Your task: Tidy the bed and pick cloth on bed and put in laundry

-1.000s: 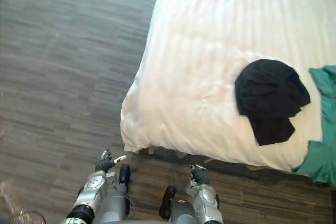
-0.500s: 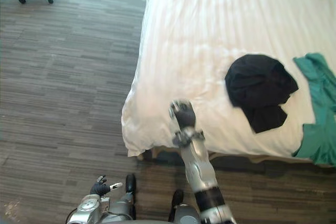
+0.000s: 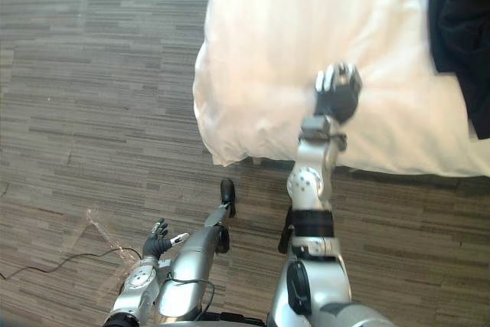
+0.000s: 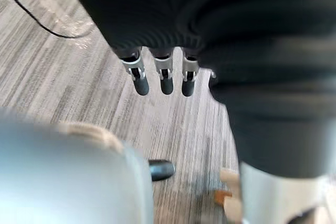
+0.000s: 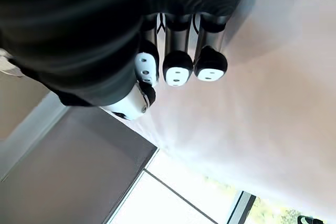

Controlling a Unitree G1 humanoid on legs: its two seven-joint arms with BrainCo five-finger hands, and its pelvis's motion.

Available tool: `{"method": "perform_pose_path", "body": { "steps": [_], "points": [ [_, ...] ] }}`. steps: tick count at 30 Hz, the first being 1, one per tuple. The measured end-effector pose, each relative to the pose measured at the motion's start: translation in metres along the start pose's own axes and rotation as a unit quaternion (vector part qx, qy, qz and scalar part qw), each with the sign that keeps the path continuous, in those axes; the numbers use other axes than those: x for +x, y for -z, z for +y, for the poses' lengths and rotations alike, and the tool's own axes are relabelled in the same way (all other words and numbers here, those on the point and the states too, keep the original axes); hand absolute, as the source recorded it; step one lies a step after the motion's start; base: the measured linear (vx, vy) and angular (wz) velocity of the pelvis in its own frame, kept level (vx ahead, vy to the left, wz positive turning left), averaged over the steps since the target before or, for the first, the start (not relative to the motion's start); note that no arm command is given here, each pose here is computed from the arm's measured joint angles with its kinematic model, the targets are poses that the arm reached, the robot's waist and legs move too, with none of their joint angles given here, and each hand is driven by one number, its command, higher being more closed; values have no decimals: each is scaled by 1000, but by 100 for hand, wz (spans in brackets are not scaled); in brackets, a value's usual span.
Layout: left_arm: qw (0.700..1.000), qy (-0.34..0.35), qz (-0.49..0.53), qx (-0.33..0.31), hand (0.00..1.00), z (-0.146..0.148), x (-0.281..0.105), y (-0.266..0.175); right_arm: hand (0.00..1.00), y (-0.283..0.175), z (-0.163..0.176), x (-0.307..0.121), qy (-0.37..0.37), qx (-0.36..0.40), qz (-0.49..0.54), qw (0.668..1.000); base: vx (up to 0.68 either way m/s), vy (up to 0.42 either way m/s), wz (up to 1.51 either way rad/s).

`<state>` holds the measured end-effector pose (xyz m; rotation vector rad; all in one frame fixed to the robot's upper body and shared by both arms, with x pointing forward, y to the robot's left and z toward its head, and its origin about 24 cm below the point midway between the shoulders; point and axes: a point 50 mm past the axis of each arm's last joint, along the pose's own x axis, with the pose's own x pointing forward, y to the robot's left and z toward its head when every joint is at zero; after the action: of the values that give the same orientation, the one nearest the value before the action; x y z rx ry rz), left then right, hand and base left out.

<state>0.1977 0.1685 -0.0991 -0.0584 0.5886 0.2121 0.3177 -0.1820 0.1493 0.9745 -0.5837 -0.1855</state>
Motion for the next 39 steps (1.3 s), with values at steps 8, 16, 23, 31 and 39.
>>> {"method": "perform_pose_path", "body": {
  "steps": [8,16,23,31,39],
  "points": [
    [996,-19,3,-85,0,-8,13,-13,100,-54,-160,-56,337,-28,-55,939,60,26,-31],
    [995,-38,29,-85,0,3,12,-3,0,-103,-232,-187,529,-106,-36,841,112,5,-42],
    [993,-42,98,-55,0,5,-3,33,0,-43,-229,-238,528,-188,188,806,165,-41,-38],
    [982,-80,162,-59,0,23,-22,66,0,1,-218,-242,411,-329,371,765,44,-72,-94],
    [976,-91,184,-78,0,25,-28,77,0,1,-222,-249,416,-356,393,739,-38,28,-90]
  ]
}}
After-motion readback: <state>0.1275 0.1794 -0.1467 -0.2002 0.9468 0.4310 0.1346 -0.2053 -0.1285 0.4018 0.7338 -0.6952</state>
